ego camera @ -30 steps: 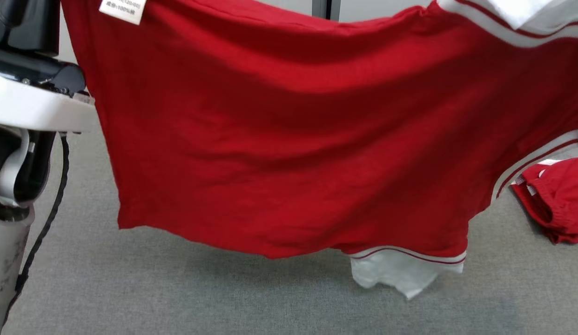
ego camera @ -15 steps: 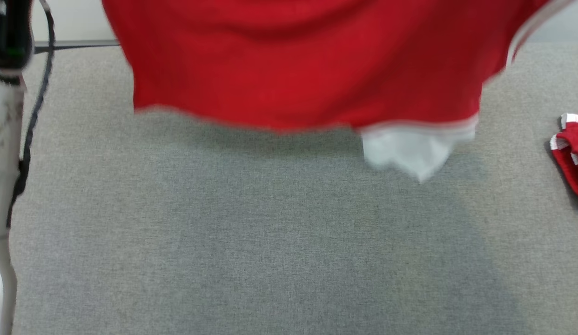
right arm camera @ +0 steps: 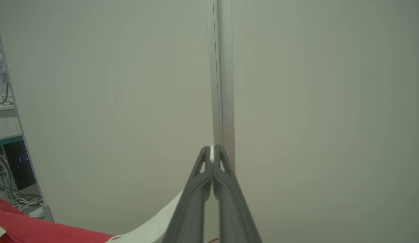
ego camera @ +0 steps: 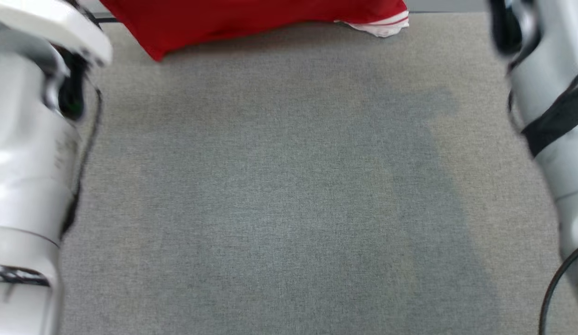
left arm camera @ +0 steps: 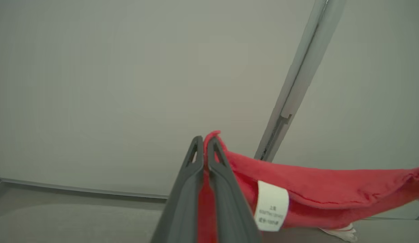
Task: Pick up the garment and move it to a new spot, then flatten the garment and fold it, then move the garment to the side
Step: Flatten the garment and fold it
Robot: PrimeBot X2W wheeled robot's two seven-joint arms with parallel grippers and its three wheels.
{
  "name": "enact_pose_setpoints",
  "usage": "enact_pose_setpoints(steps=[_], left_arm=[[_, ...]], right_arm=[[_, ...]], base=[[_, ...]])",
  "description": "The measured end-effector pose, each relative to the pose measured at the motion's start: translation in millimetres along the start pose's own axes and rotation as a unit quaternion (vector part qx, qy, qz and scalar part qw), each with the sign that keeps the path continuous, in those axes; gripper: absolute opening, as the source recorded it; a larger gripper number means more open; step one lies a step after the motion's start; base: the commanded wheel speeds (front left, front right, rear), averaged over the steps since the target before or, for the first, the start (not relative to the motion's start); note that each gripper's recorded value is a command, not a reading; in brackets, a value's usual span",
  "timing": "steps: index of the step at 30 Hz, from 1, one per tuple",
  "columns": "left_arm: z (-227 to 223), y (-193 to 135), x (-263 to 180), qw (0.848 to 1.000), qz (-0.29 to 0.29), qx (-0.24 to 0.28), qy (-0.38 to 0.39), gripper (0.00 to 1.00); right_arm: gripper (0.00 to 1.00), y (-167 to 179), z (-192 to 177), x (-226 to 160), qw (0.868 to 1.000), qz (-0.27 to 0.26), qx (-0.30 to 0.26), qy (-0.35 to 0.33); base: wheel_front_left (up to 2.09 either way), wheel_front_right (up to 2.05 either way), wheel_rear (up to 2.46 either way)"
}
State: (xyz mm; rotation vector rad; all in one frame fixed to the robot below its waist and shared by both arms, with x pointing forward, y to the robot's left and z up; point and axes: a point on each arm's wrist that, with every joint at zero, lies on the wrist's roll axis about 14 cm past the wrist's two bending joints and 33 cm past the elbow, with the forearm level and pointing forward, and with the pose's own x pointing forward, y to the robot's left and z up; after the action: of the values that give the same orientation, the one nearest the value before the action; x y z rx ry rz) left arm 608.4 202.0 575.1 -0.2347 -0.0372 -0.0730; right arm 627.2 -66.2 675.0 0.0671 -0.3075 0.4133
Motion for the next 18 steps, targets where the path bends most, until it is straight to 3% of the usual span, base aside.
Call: enact_pose_setpoints(steps=[4,9,18], left_arm=[[-76.9,5.5,-18.3,0.995,0.025,-0.038,0.085,0.0],[-143.8,10.6,-48.6,0.981,0.058,-0.101,0.157,0.0],[-174.0,25.2,-96.8,0.971,0.083,-0.128,0.182,0.0]], right_arm=[[0.0,-1.1,-95.0,-37.9,0.993,-0.023,0.041,0.11],[0.0,2.9,-166.0,-88.8,0.977,-0.051,0.098,0.183],[0.0,17.5,-180.2,-161.1,0.968,-0.071,0.15,0.188]], base=[[0.0,0.0,0.0],[0.0,0.0,0.0],[0.0,0.0,0.0]])
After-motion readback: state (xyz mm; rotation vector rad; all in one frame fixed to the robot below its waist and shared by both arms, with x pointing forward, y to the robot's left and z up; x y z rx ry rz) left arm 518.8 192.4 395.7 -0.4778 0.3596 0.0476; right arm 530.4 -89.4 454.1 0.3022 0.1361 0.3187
